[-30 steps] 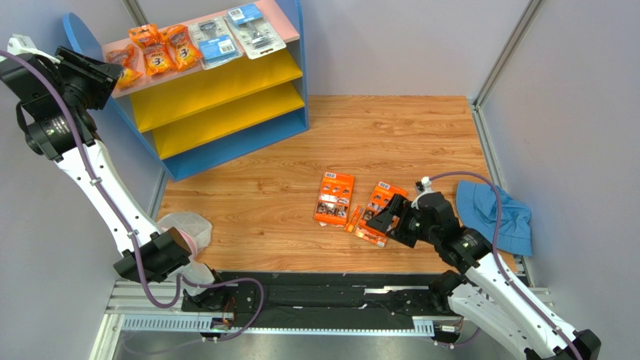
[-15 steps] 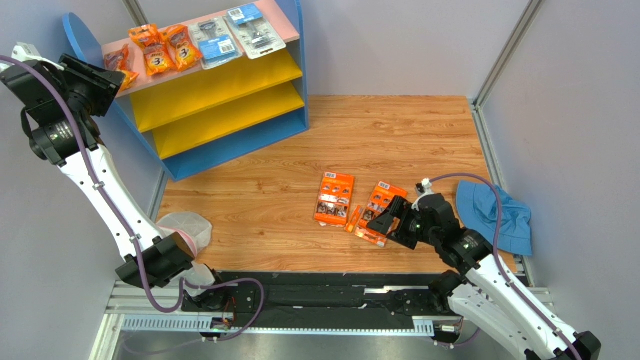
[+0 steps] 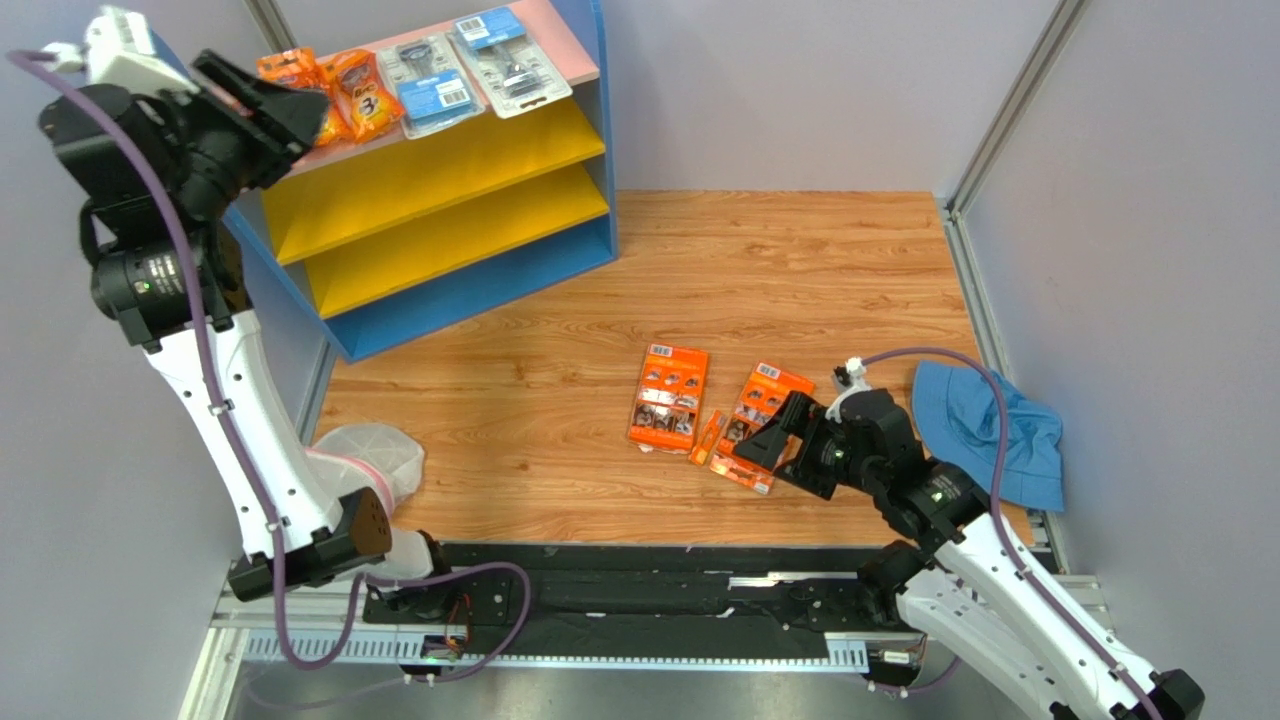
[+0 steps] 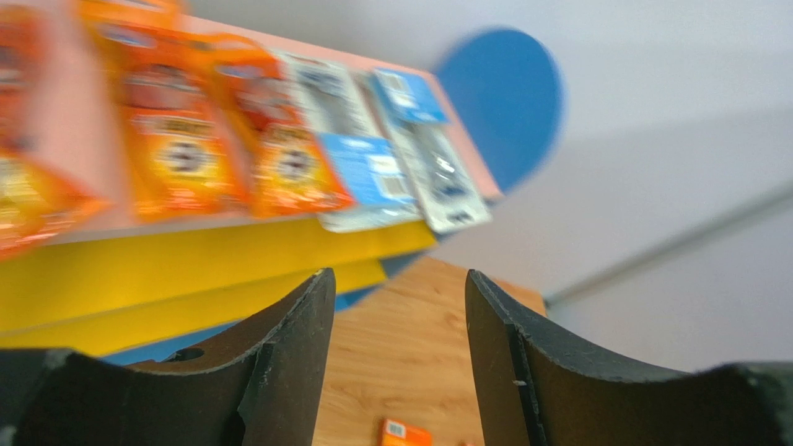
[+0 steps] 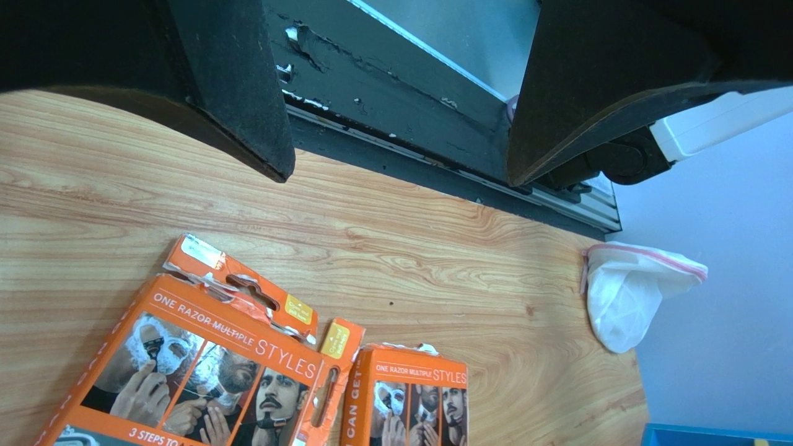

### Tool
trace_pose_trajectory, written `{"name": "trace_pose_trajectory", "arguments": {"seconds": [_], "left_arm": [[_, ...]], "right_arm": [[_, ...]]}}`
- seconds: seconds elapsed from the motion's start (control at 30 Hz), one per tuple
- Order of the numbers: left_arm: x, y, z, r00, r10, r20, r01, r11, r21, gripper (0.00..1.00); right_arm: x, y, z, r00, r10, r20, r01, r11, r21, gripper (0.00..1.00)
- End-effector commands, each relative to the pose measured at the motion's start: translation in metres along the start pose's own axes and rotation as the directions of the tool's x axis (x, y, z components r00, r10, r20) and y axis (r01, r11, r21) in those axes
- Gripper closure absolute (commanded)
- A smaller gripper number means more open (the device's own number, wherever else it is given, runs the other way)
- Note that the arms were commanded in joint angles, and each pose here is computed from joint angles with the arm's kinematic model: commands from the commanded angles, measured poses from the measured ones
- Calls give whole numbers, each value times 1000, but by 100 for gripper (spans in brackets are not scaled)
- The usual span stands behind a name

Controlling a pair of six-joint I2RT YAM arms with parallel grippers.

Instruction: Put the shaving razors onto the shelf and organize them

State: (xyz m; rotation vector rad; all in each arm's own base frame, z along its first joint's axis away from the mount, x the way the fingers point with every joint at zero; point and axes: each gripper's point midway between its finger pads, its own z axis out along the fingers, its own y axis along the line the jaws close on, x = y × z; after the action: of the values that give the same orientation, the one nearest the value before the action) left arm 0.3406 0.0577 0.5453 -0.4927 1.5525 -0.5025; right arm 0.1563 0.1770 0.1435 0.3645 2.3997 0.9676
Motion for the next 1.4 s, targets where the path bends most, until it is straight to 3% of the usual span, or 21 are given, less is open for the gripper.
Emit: {"name": "trace_pose_trajectory", "arguments": {"seconds": [0.0, 0.1, 0.17, 0.2, 0.47, 0.73, 1.07, 1.37], "left_arm": [[28, -72, -6, 989, 144, -42, -130, 963, 237, 37], [59, -97, -2, 978, 185, -91, -145, 931, 335, 30], [84, -110, -1, 968, 220, -123, -156, 908, 390, 16], [93, -114, 0, 962, 234, -139, -160, 899, 408, 16], [220, -136, -1, 844, 374, -384, -137, 843, 520, 14], [322, -125, -7, 695, 440, -570, -127, 854, 505, 13], [357, -110, -15, 632, 454, -628, -142, 864, 483, 13], [451, -62, -25, 482, 386, -786, -99, 916, 389, 13]], "right_arm": [[-4, 12, -8, 999, -28, 29, 30, 997, -66, 9], [-5, 14, -11, 998, -41, 40, 44, 995, -84, 5], [-4, 13, -13, 998, -41, 47, 45, 995, -86, 3], [-5, 14, -14, 998, -39, 53, 44, 995, -93, 2], [0, 6, -15, 998, -19, 55, 24, 996, -91, 2], [1, 2, -16, 998, -19, 59, 24, 997, -75, 2], [5, -5, -13, 998, -33, 57, 37, 997, -73, 4], [-3, 0, 28, 998, -52, 24, 53, 997, -62, 10]]}}
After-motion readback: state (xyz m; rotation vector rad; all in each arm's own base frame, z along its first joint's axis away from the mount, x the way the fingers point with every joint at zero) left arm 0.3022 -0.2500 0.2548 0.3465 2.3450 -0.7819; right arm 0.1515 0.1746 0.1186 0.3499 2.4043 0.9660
